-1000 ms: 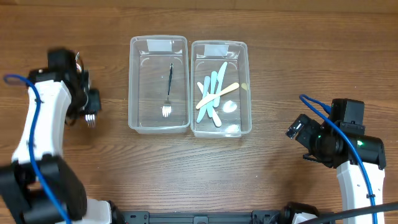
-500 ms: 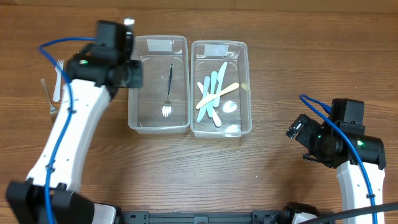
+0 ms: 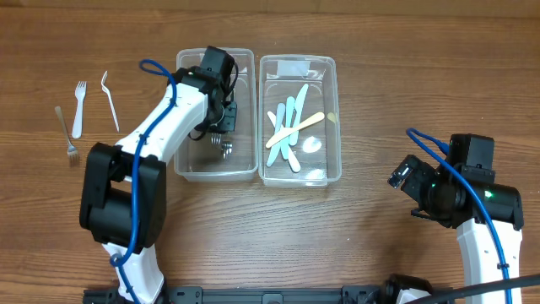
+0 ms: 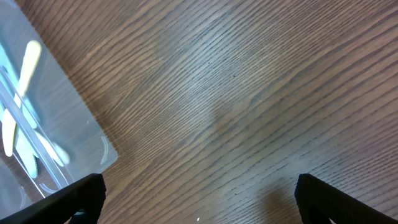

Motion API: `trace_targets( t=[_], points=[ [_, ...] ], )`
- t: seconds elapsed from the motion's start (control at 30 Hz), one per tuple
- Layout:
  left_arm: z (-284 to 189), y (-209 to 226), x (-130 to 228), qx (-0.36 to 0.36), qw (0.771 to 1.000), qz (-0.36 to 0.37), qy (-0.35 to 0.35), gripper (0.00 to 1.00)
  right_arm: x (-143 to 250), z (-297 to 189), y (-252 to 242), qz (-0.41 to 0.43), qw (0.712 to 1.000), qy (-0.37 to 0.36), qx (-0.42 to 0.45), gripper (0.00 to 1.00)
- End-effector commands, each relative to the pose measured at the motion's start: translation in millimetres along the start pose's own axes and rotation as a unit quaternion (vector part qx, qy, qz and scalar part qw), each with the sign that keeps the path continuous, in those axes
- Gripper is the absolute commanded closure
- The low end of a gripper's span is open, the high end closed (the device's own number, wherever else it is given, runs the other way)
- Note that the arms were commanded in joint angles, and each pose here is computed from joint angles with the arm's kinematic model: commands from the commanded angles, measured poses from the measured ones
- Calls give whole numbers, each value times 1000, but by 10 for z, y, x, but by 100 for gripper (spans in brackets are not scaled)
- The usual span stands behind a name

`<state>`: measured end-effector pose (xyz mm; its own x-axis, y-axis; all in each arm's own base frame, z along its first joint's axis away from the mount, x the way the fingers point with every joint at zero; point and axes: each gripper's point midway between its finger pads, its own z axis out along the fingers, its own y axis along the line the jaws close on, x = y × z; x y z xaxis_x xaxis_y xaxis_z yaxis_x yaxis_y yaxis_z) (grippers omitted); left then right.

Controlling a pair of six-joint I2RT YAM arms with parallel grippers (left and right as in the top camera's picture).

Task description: Pack container

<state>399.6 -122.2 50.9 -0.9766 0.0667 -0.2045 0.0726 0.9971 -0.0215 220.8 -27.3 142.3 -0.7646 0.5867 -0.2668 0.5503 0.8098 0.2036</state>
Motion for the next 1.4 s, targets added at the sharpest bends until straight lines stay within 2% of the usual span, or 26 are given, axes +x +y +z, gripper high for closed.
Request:
trace_targets(
  t=[0.0, 0.03, 0.07, 0.13, 0.17, 0.2, 0.33, 0.37, 0.47, 0.53, 0.63, 0.77, 0.93, 1.03, 1.37],
  points=[
    [-188, -98, -164, 18, 999, 9, -32, 66, -16, -10, -1, -4, 1000, -5, 2, 0],
    [-279, -112, -225, 21, 999, 15, -42, 60, -16, -10, -1, -3, 1000, -5, 2, 0],
    [-377, -120, -284, 22, 998, 19, -53, 51, -16, -10, -1, -4, 1000, -5, 2, 0],
    [-624, -117, -425, 19, 996, 31, -79, 47, -16, -10, -1, -3, 1000, -5, 2, 0],
    [-818, -84, -526, 7, 994, 37, -99, 41, -16, -10, -1, -4, 1000, -5, 2, 0],
    [-980, -32, -599, -8, 993, 37, -115, 25, -16, -10, -1, -4, 1000, -5, 2, 0],
    [-1589, 339, -793, -88, 981, 11, -171, 3, -17, -10, -1, -4, 1000, -6, 2, 0],
    [-1713, 446, -830, -102, 978, 0, -184, 0, -17, -10, -1, -4, 1000, -6, 2, 0],
    [-1897, 783, -900, -111, 972, -43, -204, 0, -19, -10, 0, -4, 1000, -6, 1, 0],
    [-1891, 1096, -876, -118, 968, -101, -199, 0, -19, -10, 0, -4, 1000, -6, 1, 0],
    [-1785, 1674, -747, -138, 955, -197, -175, 0, -19, -10, 0, -4, 1000, -6, 1, 0],
    [-1529, 2240, -632, -138, 945, -260, -140, 0, -21, -10, 2, -4, 1000, -6, 1, 0],
    [-996, 2589, -586, -98, 947, -292, -95, 0, -22, -11, 2, -4, 1000, -7, 1, 0],
    [-641, 2725, -551, -99, 948, -295, -66, 0, -17, -10, 0, -3, 1000, -6, 1, 0],
    [335, 2825, -528, -92, 950, -299, -17, 0, -9, -10, -3, -3, 1000, -4, 2, 0]
  ],
)
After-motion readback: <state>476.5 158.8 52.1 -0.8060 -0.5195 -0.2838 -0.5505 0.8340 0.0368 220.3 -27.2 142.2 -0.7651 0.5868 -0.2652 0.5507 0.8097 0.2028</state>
